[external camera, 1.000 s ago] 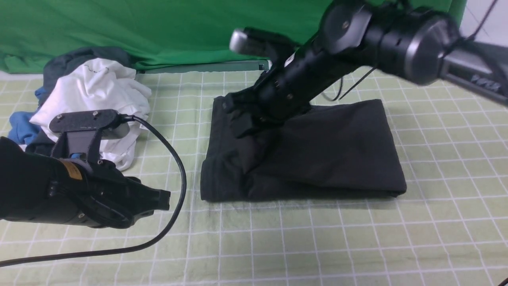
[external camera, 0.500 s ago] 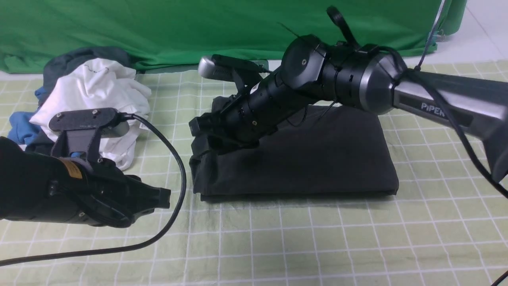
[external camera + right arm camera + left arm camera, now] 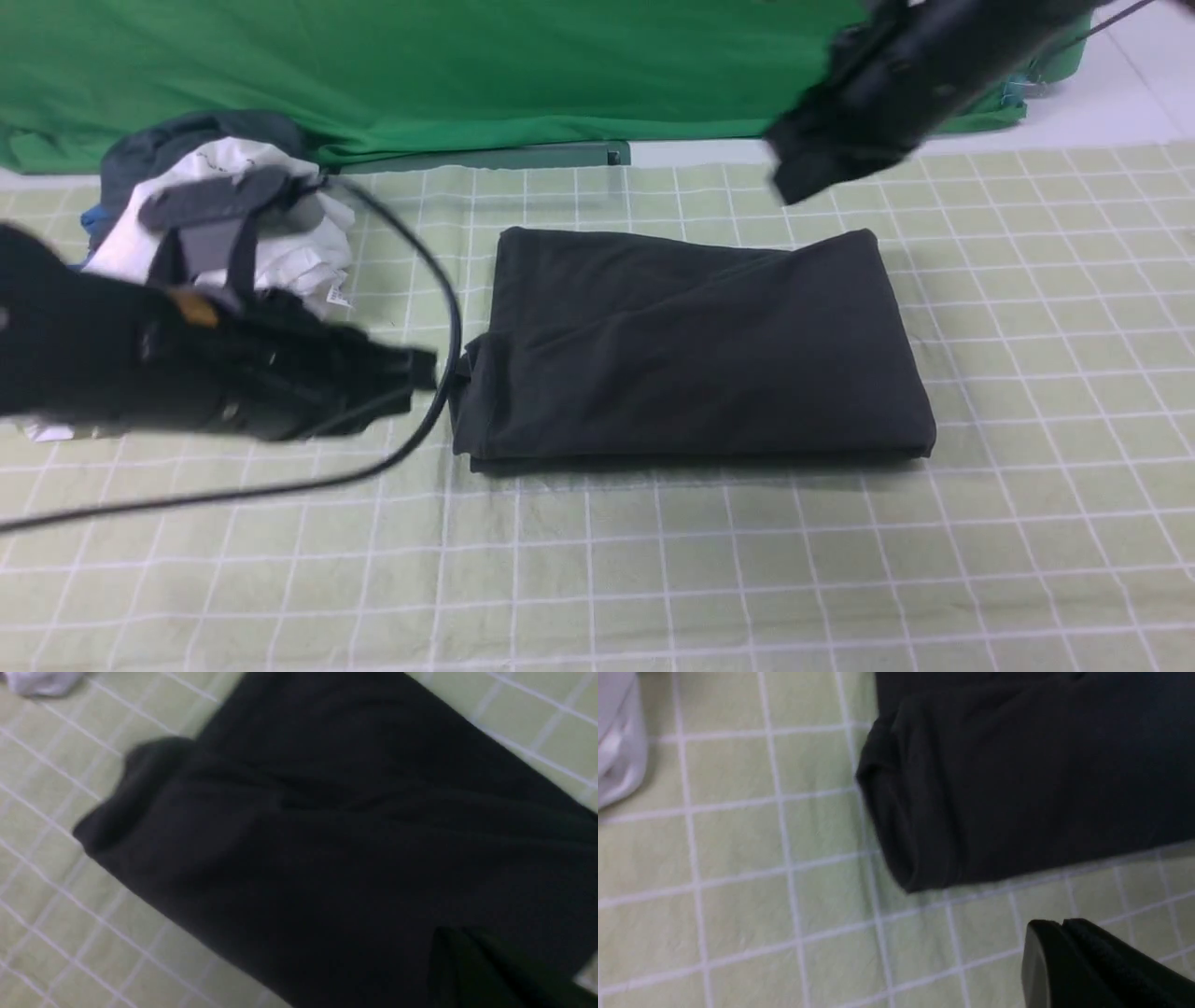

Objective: Fold a long-sleeved shirt over a green coffee tablecloth.

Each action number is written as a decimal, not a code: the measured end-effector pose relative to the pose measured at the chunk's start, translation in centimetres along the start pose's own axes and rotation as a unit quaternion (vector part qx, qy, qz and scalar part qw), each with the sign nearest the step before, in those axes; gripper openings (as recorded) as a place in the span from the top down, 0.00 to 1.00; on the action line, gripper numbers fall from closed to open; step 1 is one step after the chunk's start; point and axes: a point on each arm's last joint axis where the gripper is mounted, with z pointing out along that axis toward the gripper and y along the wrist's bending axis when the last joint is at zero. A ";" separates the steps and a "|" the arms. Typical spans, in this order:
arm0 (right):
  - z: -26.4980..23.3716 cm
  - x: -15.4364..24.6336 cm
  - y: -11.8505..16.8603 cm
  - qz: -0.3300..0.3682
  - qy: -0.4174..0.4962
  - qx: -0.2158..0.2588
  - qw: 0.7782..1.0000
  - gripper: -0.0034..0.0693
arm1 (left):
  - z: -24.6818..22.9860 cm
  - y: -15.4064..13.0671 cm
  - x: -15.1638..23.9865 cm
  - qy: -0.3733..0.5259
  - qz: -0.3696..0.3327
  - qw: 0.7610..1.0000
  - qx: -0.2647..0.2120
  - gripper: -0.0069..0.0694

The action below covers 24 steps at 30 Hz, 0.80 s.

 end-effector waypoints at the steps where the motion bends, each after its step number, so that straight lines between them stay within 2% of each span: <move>1: -0.5 0.5 -0.7 0.003 0.015 0.008 1.000 0.95 | 0.4 -0.3 -0.8 0.001 0.000 1.000 0.006 0.89; 5: -0.8 2.1 -2.2 0.011 0.064 0.033 0.997 0.95 | 2.5 -0.9 -3.4 0.024 0.001 1.000 0.019 0.89; 10: 2.4 4.9 -2.5 0.029 0.113 0.023 0.993 0.95 | 7.0 -1.1 -4.9 0.066 -0.006 0.998 0.020 0.89; 18: 7.3 8.3 -2.1 0.041 0.103 0.031 0.993 0.95 | 12.8 -0.9 -3.4 0.116 0.003 0.993 0.013 0.89; 24: 10.5 11.2 -2.6 0.054 0.116 0.041 0.991 0.95 | 16.6 0.9 -1.8 0.154 -0.013 0.988 -0.019 0.89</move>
